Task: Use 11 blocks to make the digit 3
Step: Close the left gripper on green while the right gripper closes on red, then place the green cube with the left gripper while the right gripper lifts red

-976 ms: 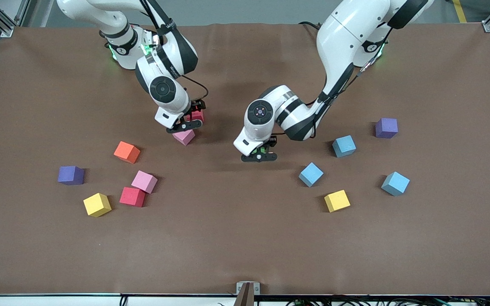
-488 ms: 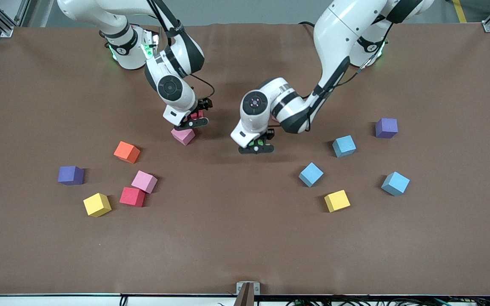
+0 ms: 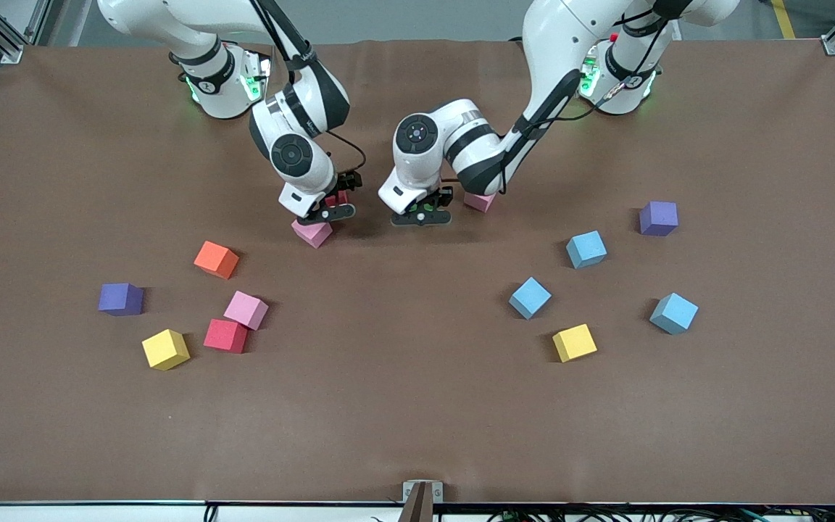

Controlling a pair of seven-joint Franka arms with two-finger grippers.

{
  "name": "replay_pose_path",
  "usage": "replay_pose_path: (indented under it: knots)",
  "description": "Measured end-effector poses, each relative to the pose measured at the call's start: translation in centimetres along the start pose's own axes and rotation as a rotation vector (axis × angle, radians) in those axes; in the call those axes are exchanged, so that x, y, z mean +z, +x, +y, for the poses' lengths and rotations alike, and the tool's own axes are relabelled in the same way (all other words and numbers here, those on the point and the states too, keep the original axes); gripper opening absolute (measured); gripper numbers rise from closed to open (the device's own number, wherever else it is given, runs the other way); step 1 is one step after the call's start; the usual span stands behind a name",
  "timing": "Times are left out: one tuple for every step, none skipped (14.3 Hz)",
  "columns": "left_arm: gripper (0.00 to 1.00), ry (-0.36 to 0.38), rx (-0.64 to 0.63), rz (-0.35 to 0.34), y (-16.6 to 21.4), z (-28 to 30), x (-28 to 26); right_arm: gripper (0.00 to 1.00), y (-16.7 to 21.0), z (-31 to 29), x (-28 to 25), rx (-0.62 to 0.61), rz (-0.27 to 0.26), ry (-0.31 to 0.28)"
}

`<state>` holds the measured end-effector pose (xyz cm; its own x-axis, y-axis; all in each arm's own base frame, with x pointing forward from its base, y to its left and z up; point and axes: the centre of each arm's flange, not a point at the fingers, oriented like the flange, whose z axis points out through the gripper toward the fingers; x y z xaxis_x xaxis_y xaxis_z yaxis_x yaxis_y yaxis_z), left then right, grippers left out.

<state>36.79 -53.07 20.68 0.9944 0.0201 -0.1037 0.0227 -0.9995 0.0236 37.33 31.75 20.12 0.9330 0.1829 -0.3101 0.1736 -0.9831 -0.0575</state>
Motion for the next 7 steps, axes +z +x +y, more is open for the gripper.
replay_pose_path:
  knots:
    - [0.58,-0.006,-0.003,0.002,-0.33,0.0,0.31,1.0,0.08,0.06,0.29,0.002,0.0,-0.002]
    - [0.58,-0.008,-0.005,0.004,-0.46,0.03,0.26,1.0,0.16,0.12,0.6,0.003,-0.001,-0.004]
    - [0.58,-0.008,-0.005,0.005,-0.58,0.09,0.3,0.94,0.23,0.21,0.9,0.005,-0.004,-0.006]
    - [0.58,-0.008,-0.002,0.007,-0.67,0.15,0.31,0.94,0.28,0.3,1.11,0.007,-0.007,-0.008]
    - [0.58,-0.006,0.002,0.01,-0.73,0.19,0.31,0.88,0.31,0.35,1.18,0.009,-0.008,-0.008]
    - [0.58,-0.004,0.006,0.013,-0.79,0.23,0.31,0.75,0.33,0.4,1.21,0.01,-0.008,-0.009]
    - [0.58,-0.003,0.009,0.015,-0.83,0.26,0.32,0.64,0.4,0.51,1.16,0.013,-0.008,-0.008]
